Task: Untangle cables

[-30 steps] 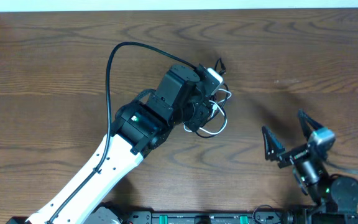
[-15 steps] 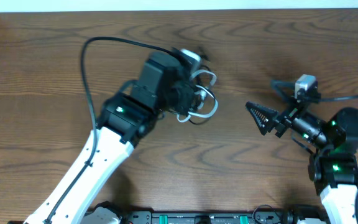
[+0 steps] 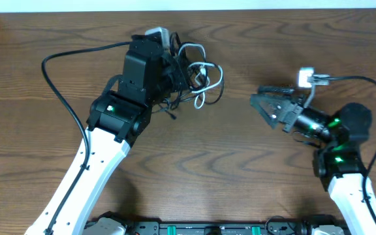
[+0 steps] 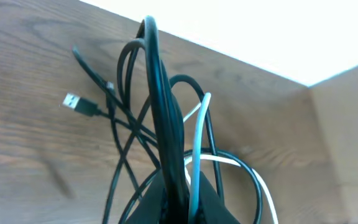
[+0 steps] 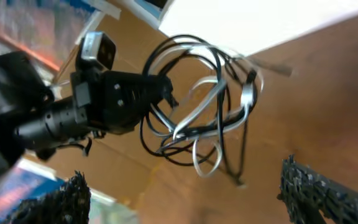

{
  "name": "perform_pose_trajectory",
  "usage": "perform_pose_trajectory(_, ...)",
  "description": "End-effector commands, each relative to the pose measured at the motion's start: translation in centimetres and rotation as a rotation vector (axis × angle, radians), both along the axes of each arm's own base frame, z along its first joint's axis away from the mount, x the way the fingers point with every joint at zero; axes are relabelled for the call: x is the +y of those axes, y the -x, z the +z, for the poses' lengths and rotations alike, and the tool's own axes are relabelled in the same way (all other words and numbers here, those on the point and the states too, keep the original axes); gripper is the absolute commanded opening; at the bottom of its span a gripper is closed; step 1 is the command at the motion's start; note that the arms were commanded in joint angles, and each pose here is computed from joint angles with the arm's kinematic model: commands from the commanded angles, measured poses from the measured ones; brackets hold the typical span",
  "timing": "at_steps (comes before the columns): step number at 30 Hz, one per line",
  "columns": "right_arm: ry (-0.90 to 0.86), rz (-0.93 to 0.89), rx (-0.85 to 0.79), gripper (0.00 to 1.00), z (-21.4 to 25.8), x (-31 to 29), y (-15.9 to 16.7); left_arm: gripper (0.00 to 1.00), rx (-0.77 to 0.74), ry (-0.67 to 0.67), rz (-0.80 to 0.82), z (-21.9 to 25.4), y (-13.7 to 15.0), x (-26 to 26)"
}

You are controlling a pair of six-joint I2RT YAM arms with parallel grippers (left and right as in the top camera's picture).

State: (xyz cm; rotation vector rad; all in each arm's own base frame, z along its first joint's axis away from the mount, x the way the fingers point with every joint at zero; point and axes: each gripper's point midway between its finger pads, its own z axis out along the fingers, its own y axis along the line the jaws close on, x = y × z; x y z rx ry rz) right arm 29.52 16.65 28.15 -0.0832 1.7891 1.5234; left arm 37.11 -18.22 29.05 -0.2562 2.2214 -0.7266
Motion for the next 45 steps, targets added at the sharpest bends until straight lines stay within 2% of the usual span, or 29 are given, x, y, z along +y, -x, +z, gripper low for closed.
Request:
perform_pose_trajectory(1,-0.115,-0.076,0.167,0.94,0.4,1.1,-1.2,0.08,0.049,0.160,0.189,1.2,-0.9,1.0)
perform_pose_trajectory(4,-0.152,-0.093,0.205,0.93,0.6,2.7,-1.1,0.08,0.074,0.215,0.233,1.3,-1.0,1.1)
perform_pose_trajectory(9,-0.227,-0.101,0.312,0.87,0.6,5.7,-0.2,0.08,0.065,0.211,0.245,1.3,-1.2,1.2)
perform_pose_trajectory(17,-0.269,-0.135,0.365,0.77,0.5,8.2,0.8,0.08,0.067,0.215,0.201,1.2,-0.7,-0.6)
perform_pose_trajectory(25,-0.277,-0.166,0.422,0.64,-0.7,8.6,0.3,0.08,0.102,0.300,0.207,1.6,0.0,-2.5)
perform_pose_trajectory(29,-0.283,-0.171,0.477,0.58,-1.8,8.9,-0.2,0.08,0.107,0.303,0.206,1.5,0.1,-2.6)
perform_pose_trajectory(39,-0.307,-0.166,0.476,0.50,-1.7,9.2,-0.6,0.08,0.185,0.337,0.187,0.0,1.1,-5.6)
perform_pose_trajectory(41,-0.306,-0.167,0.476,0.47,-1.8,9.2,-0.7,0.08,0.193,0.334,0.173,-0.2,1.4,-6.3)
perform_pose_trajectory(45,-0.302,-0.174,0.482,0.30,-2.0,9.1,-0.7,0.08,0.198,0.339,0.167,-0.2,1.7,-6.6)
